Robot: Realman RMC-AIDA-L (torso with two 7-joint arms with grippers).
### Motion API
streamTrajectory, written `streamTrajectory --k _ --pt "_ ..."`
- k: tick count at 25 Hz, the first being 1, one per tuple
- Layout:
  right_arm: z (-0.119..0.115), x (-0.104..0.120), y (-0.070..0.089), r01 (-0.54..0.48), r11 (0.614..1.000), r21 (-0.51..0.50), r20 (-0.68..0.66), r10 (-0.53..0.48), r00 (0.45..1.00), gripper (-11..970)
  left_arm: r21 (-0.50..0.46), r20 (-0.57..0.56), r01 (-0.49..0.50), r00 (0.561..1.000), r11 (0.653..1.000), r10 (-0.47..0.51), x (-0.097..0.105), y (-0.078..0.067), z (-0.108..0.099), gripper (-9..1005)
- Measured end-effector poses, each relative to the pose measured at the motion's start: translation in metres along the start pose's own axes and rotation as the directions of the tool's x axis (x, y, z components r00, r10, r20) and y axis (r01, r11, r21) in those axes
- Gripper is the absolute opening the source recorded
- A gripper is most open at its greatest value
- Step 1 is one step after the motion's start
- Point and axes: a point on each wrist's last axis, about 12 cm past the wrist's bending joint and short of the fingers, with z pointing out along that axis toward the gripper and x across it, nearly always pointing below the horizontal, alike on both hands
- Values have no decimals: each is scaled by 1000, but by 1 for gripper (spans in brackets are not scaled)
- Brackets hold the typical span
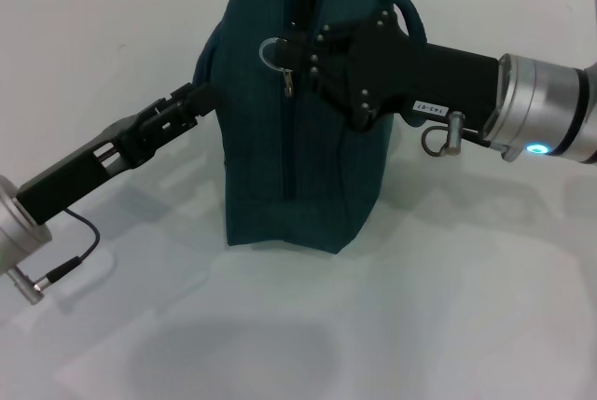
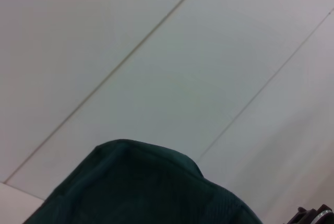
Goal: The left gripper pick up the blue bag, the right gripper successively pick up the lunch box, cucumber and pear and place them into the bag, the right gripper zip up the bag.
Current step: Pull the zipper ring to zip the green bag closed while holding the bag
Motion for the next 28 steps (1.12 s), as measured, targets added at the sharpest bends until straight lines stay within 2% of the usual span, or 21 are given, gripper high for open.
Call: streamTrajectory --k 9,14,28 --pt "9 -3 -2 10 1000 -10 -7 -10 1000 17 19 -16 -8 1000 1000 8 2 -3 1 835" --pt "11 -1 -1 9 1000 -8 -14 -9 1000 17 56 -21 -10 1000 998 11 1 -6 6 826" --pt "10 0 0 10 1000 -12 -11 -10 1000 17 68 -71 -57 996 996 62 2 -4 23 801"
